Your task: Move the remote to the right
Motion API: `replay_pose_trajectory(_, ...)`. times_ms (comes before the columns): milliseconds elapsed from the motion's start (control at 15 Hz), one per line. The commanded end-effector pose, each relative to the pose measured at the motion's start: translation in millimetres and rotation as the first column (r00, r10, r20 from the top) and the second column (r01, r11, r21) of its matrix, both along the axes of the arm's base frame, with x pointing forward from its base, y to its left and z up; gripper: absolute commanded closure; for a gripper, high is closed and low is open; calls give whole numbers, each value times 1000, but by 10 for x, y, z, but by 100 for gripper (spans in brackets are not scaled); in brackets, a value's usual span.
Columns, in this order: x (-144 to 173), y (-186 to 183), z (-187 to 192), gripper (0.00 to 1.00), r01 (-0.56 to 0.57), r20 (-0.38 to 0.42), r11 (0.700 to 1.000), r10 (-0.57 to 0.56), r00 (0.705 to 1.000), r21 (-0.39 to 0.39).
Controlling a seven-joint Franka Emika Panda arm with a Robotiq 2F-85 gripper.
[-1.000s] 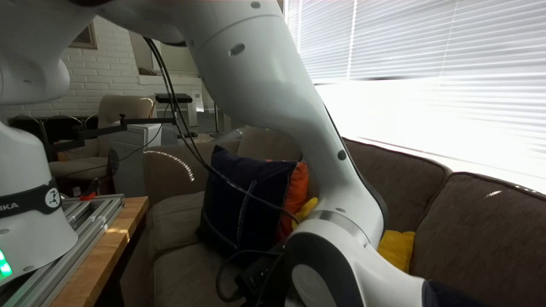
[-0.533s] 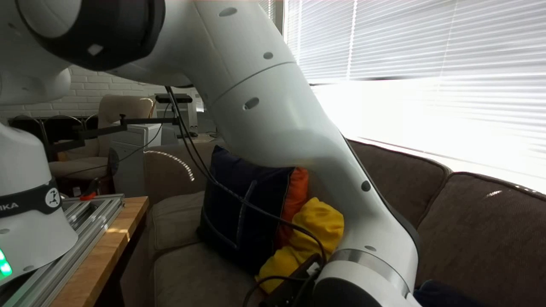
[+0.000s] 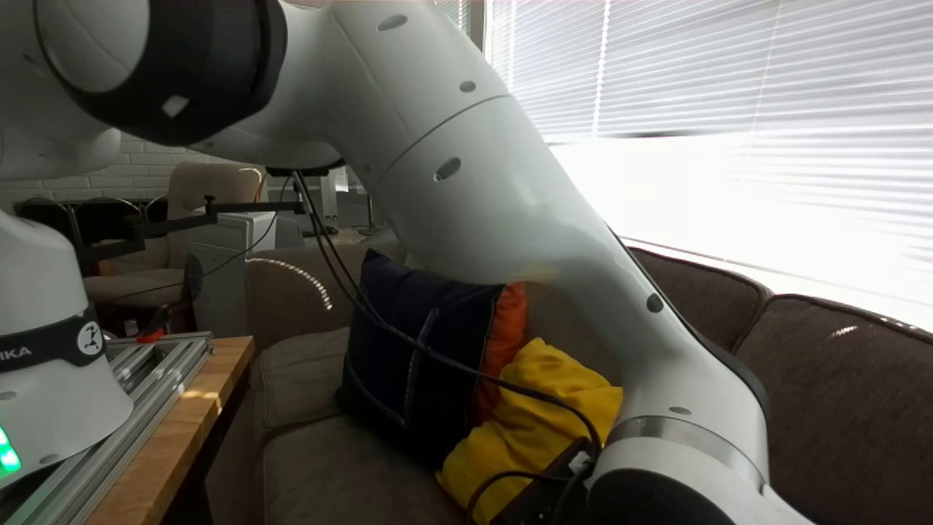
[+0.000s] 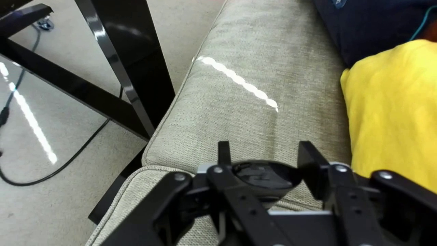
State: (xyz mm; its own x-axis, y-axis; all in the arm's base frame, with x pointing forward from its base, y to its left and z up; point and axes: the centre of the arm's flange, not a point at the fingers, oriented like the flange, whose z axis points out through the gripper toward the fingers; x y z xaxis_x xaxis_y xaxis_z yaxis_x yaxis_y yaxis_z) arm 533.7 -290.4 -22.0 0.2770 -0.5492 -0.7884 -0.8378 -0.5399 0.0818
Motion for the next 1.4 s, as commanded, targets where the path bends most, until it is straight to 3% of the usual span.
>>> replay_pose_trajectory(0, 194, -155, -177, 73, -21, 14, 993, 23, 1000, -117)
replay_pose_trajectory(400, 381, -317, -83, 73, -19, 77, 954, 44, 996, -298)
replay_pose_trajectory(667, 459, -384, -125, 73, -7, 137, 906, 71, 988, -422)
replay_pose_trajectory(867, 485, -377, -221, 73, 1, 164, 871, 91, 982, -492)
replay_pose_trajectory(933, 487, -364, -238, 73, 10, 170, 872, 84, 982, -490)
replay_pose_trajectory(1067, 471, -320, -241, 23, 3, 170, 875, 91, 981, -484)
replay_pose_trajectory(1200, 401, -230, -192, 22, -47, 111, 910, 102, 989, -412)
replay_pose_trajectory(1333, 278, -116, -108, 8, -137, 50, 938, 161, 986, -318)
